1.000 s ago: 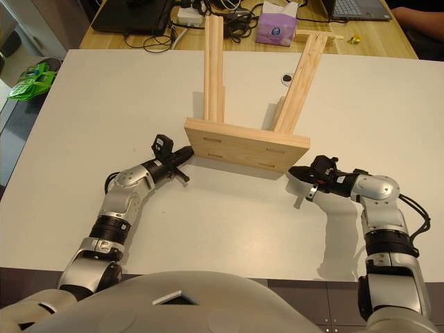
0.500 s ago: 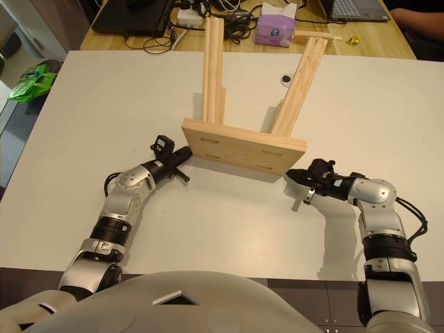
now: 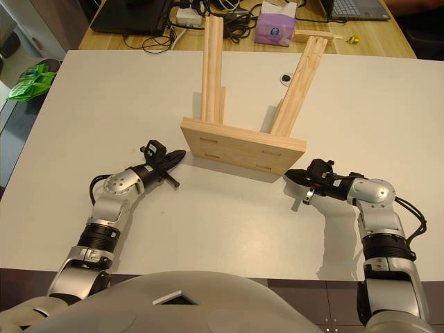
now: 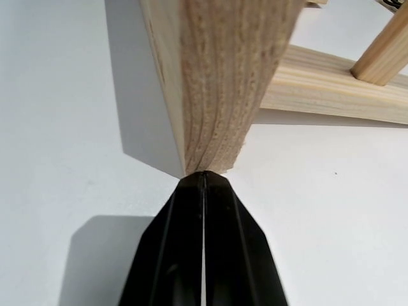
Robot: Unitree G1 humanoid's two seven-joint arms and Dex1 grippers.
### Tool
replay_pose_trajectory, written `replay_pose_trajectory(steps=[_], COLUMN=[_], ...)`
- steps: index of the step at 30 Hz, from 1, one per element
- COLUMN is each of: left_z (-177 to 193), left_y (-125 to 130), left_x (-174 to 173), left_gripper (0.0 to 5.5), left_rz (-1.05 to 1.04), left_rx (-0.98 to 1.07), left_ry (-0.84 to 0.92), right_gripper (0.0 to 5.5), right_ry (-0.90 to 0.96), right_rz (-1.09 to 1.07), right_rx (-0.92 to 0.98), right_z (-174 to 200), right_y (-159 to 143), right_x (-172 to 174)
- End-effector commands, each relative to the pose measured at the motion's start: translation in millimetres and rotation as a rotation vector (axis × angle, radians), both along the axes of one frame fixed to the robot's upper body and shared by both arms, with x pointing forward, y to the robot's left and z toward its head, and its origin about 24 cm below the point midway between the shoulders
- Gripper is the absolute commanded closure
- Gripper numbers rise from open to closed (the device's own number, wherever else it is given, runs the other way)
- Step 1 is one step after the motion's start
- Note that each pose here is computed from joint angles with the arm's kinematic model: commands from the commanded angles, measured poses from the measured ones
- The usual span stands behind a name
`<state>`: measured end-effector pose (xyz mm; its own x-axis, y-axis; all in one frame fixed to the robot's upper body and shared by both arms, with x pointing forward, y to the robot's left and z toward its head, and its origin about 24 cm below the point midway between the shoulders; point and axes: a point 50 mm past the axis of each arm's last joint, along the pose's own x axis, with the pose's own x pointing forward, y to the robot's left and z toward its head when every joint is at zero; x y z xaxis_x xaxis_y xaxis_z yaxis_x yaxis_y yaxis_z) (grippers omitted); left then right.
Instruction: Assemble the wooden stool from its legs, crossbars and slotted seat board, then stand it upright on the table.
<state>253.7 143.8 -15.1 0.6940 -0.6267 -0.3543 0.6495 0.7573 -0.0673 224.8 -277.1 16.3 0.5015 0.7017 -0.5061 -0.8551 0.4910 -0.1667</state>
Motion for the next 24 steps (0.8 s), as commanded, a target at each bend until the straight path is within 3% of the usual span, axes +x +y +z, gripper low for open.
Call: replay_pose_trajectory(steps=[1,13,24], left_z=[-26.5,-24.3,10.4], left_y=[-11.8,-23.7,-27.4], left_x=[-19.7,-26.0,-27.0], left_gripper=[5.46,5.46,5.46], left_rz=[-0.004,-0.081,-0.148], left_rx=[0.004,-0.016,-0.074], left_ry=[0.149,0.158,0.093], right_gripper=[5.5,5.5,5.5], right_ry=[-0.012,-0.014,0.004], right_rz=[0.008,0.007,-0.005], right_rx=[-0.002,0.012,0.147], right_z=[3.8,3.9,26.6], right_y=[-0.1,2.0,-1.8], right_x=[2.8,3.0,2.2])
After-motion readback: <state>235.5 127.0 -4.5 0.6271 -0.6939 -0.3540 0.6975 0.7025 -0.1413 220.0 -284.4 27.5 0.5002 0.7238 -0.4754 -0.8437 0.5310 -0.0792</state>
